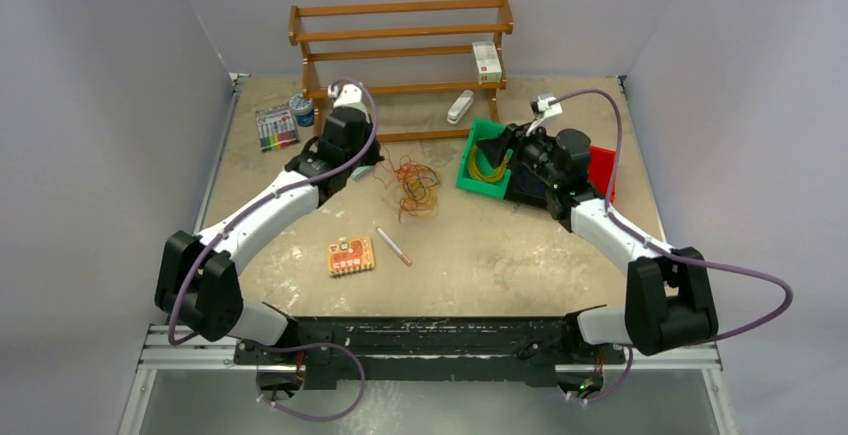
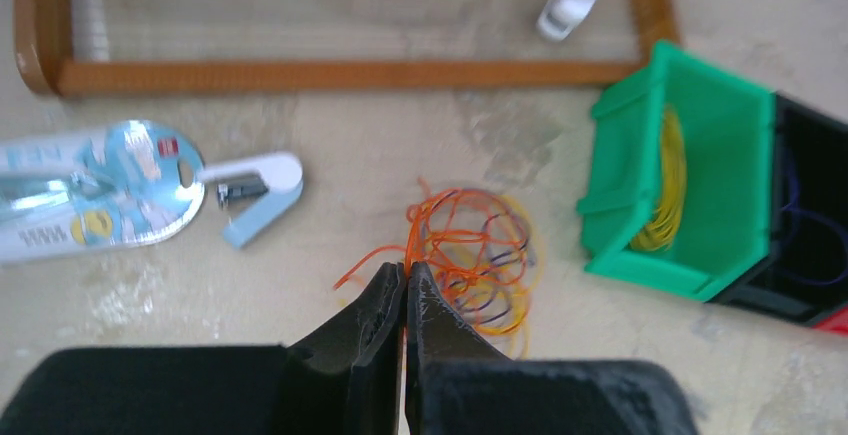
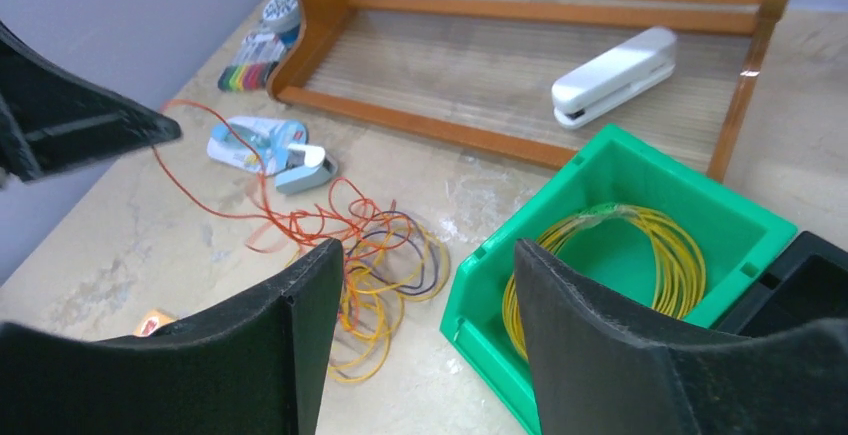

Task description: Untangle the cables

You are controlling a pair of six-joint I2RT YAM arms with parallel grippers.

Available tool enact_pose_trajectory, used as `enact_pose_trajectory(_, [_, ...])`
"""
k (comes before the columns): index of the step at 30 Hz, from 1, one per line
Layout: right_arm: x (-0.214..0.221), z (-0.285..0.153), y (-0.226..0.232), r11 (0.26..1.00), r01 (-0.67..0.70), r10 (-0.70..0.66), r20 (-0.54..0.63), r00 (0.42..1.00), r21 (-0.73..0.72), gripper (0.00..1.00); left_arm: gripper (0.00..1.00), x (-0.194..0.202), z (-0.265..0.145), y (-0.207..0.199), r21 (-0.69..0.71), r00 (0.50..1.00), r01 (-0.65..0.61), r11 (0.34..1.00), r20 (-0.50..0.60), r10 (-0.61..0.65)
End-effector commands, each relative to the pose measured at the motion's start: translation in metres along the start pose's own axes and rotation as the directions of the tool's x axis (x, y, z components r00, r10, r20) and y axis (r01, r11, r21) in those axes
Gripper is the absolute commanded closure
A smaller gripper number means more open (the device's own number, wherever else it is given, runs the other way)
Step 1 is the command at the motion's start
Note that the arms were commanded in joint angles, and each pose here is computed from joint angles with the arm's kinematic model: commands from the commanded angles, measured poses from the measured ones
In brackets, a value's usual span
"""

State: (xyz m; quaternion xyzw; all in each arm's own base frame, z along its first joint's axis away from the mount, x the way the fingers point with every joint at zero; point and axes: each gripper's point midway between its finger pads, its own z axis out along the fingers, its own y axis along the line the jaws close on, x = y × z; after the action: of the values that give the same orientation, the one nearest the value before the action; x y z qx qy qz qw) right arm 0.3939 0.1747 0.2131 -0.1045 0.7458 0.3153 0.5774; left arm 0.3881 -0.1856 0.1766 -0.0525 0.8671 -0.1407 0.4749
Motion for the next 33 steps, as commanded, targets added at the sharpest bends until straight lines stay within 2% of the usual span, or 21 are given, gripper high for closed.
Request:
enact_pose_trajectory(1, [-0.061, -0.014, 0.014, 1.0, 0.018, -0.016, 0.281, 0.96, -0.004, 0.32, 1.0, -0.049, -0.025, -0.017, 0.03, 0.994, -0.086, 0.996, 0.065, 0.084])
enact_pose_trajectory(3, [-0.067, -0.019, 0.01, 0.999, 0.026, -0.031, 0.328, 0.944, 0.02, 0.27, 1.0, -0.059, -0.029, -0.026, 0.06, 0.993, -0.102, 0.993, 0.072, 0.098])
enact_pose_trajectory(7, [-0.07, -0.016, 0.01, 0.999, 0.04, -0.044, 0.343, 0.938, 0.017, 0.25, 1.0, -0.074, -0.034, -0.045, 0.133, 0.989, -0.132, 0.982, 0.09, 0.12])
enact_pose_trajectory(13, [-0.062, -0.006, 0.036, 0.979, 0.152, -0.11, 0.276, 0.955, -0.135, 0.24, 1.0, -0.086, -0.04, -0.073, 0.253, 0.985, -0.164, 0.953, 0.097, 0.144])
enact_pose_trajectory(18, [-0.059, 0.0, 0.05, 0.965, 0.104, -0.031, 0.289, 0.957, -0.24, 0.24, 1.0, -0.087, -0.053, -0.094, 0.352, 0.979, -0.204, 0.913, 0.098, 0.18])
enact_pose_trajectory(25, [-0.061, 0.018, 0.081, 0.938, 0.096, 0.005, 0.288, 0.958, -0.334, 0.21, 1.0, -0.073, -0.069, -0.124, 0.351, 0.934, -0.356, 0.866, 0.102, 0.342])
enact_pose_trajectory(33, [-0.053, 0.035, 0.111, 0.907, 0.068, 0.053, 0.274, 0.96, -0.415, 0.18, 1.0, -0.069, -0.073, -0.133, 0.37, 0.932, -0.361, 0.856, 0.104, 0.348])
